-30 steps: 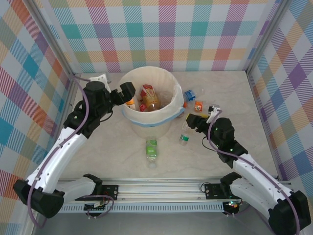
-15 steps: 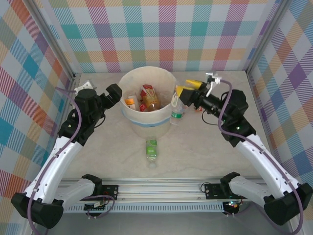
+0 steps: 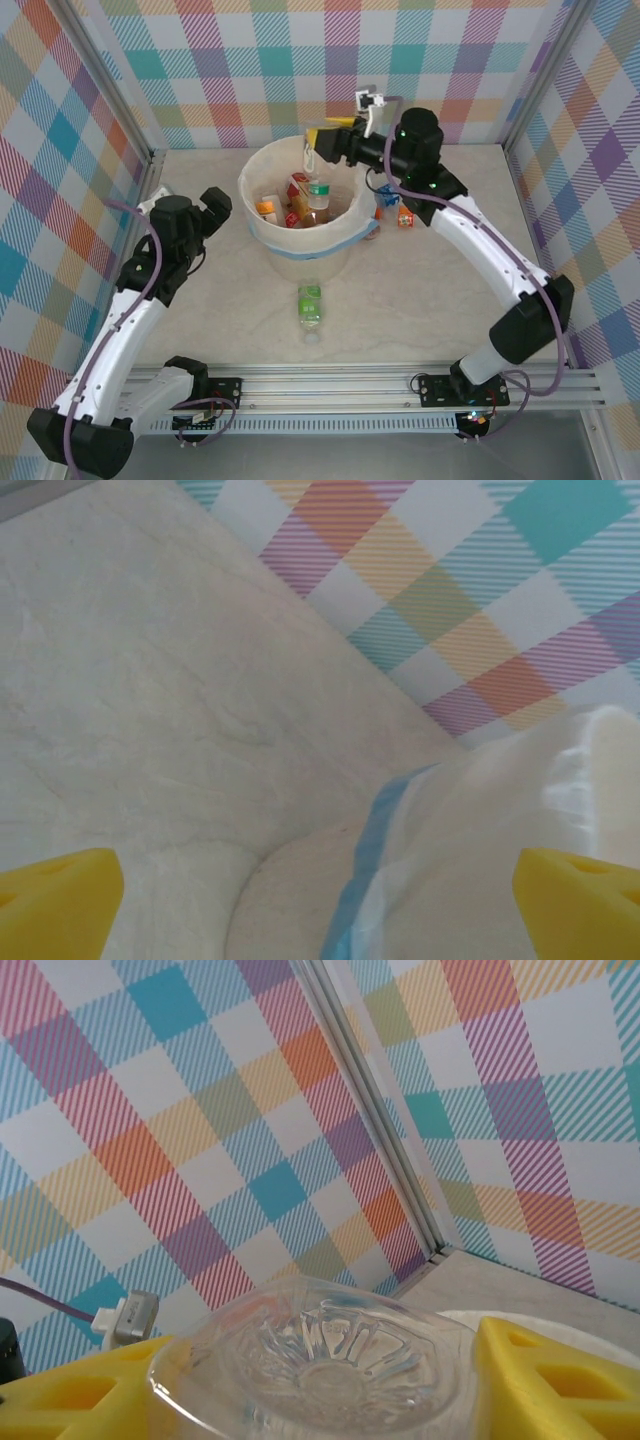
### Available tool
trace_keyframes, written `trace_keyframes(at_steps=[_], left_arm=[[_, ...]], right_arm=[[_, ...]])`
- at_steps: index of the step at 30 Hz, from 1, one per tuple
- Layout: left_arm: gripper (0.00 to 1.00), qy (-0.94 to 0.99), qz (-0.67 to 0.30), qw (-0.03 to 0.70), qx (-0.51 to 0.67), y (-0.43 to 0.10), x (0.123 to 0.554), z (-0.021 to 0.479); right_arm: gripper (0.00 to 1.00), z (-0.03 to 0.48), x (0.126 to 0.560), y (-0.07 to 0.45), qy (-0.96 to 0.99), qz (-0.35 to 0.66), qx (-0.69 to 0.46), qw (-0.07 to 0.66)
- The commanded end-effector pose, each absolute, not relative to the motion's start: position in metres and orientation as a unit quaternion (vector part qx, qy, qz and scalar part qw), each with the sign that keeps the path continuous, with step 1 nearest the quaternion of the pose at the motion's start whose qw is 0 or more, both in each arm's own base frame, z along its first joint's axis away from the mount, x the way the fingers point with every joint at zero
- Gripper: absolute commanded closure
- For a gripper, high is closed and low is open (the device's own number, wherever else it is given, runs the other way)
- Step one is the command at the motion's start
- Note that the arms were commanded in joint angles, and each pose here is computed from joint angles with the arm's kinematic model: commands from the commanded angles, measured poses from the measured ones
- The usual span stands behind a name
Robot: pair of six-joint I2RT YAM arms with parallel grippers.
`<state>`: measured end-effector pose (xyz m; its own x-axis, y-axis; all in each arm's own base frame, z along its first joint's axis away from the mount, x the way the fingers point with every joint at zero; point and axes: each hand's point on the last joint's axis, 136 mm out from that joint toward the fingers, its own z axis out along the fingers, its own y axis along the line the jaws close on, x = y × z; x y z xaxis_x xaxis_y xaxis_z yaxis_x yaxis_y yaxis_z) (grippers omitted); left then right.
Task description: Put the plastic bottles in the bin
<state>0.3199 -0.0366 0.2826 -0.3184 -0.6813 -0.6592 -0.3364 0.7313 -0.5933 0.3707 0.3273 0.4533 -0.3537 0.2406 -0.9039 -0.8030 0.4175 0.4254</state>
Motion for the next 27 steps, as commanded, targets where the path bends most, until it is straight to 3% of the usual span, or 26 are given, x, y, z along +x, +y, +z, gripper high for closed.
trace_keyframes(at_steps=[1, 16, 20, 27], left_arm=[[0.0, 0.807, -0.169, 0.456, -0.336, -0.036, 0.328, 0.252], [0.0, 0.828, -0.277, 0.372, -0.316, -0.096, 0.356, 0.218], [0.0, 0.83, -0.264, 0.372, -0.321, -0.092, 0.356, 0.217], [0.0, 0.832, -0.244, 0.387, -0.315, -0.082, 0.345, 0.223]], right_arm=[[0.55, 0.45, 0.387, 0.341, 0.677, 0.493, -0.19, 0.512], [0.51, 0.37, 0.442, 0.407, 0.749, 0.477, -0.133, 0.44], [0.44, 0.358, 0.444, 0.409, 0.762, 0.467, -0.128, 0.431], [0.22, 0.367, 0.425, 0.398, 0.755, 0.458, -0.156, 0.442]])
